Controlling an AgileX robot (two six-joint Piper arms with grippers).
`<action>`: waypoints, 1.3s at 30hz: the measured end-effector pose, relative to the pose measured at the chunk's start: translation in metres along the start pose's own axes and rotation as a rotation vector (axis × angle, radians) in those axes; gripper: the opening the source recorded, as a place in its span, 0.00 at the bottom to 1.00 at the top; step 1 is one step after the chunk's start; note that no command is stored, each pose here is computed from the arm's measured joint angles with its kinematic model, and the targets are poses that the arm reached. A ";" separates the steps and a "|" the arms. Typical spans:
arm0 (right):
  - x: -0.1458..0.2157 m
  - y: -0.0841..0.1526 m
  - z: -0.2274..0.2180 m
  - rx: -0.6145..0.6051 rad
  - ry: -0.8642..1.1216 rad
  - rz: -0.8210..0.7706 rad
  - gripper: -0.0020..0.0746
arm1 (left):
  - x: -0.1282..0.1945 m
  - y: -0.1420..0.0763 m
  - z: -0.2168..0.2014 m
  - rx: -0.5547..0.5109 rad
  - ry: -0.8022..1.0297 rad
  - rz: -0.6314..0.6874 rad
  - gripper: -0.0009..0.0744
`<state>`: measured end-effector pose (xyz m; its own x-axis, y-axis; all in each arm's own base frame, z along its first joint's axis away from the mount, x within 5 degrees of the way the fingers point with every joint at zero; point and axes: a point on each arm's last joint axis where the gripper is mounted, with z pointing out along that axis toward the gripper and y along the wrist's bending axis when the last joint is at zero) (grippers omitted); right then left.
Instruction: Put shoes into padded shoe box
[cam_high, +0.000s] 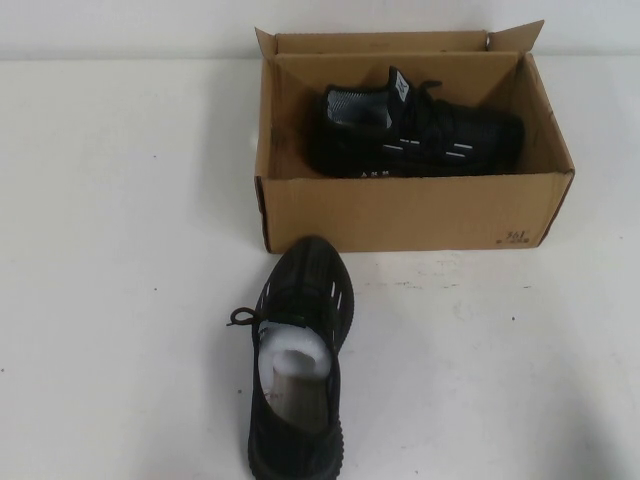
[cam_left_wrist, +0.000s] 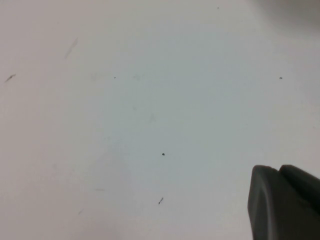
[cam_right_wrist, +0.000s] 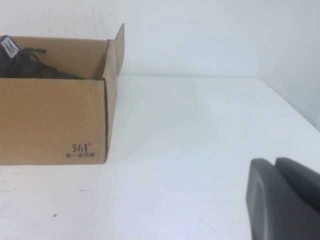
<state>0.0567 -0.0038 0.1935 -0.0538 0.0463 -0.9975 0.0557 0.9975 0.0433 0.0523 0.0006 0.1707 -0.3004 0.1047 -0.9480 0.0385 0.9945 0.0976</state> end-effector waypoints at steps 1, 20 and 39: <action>0.000 0.000 0.000 0.000 0.002 0.000 0.02 | 0.000 0.000 0.000 0.000 0.000 0.000 0.01; 0.024 0.003 -0.003 -0.055 0.267 -0.126 0.02 | 0.000 0.000 0.000 0.000 0.000 0.000 0.01; 0.025 0.003 -0.003 -0.056 0.272 -0.130 0.02 | 0.000 0.000 0.000 0.000 0.000 0.000 0.01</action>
<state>0.0520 0.0006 0.1692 -0.3221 -0.0768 -0.9436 -0.0235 0.9970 -0.0731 0.0523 0.0006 0.1707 -0.3004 0.1047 -0.9480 0.0385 0.9945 0.0976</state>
